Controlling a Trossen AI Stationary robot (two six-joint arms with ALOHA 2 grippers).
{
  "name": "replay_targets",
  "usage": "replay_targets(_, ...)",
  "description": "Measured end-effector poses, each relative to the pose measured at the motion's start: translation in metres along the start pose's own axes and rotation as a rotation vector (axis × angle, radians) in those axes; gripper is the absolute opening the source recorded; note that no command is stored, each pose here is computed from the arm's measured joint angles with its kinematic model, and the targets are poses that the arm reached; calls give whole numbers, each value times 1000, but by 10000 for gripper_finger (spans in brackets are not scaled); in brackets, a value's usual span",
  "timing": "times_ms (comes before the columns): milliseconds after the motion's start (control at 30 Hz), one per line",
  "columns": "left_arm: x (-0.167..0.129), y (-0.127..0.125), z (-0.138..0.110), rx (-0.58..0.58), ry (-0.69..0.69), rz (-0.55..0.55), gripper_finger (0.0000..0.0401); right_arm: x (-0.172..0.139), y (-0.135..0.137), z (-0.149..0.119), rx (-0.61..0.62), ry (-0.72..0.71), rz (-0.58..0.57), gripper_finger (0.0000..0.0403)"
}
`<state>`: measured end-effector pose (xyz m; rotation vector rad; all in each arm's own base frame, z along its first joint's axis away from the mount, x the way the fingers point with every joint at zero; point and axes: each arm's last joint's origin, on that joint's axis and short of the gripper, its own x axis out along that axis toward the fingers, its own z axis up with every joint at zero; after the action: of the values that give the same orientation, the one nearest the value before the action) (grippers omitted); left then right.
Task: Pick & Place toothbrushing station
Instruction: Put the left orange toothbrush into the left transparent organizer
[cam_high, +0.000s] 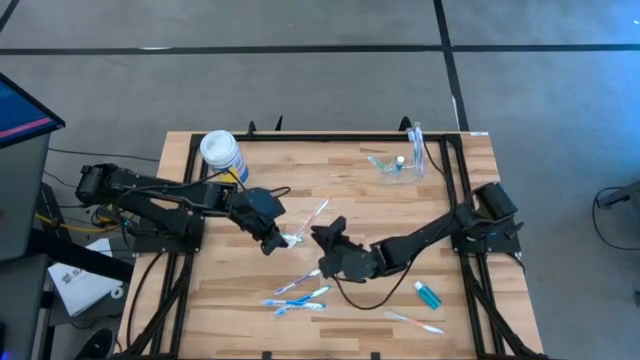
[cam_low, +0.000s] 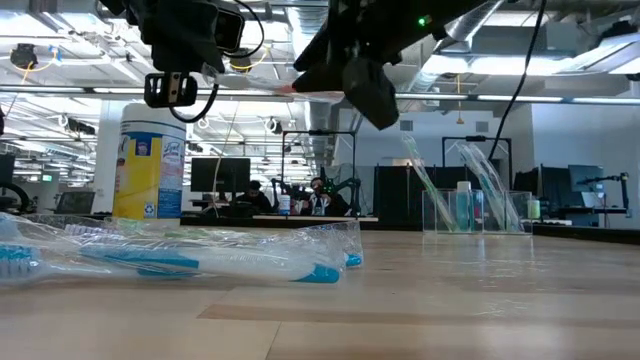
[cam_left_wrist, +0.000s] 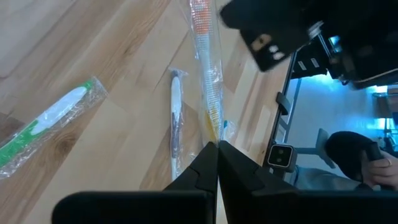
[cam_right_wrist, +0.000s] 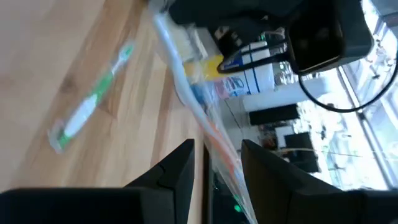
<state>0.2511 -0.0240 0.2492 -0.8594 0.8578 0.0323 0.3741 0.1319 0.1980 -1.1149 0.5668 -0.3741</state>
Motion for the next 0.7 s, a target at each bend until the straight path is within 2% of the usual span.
replay_targets(333,0,-1,0,11,0,-8,0,13,7,14,-93,32,-19,122)
replay_targets(700,0,-3,1,24,5,-41,0,18,6,11,-71,32,0,122)
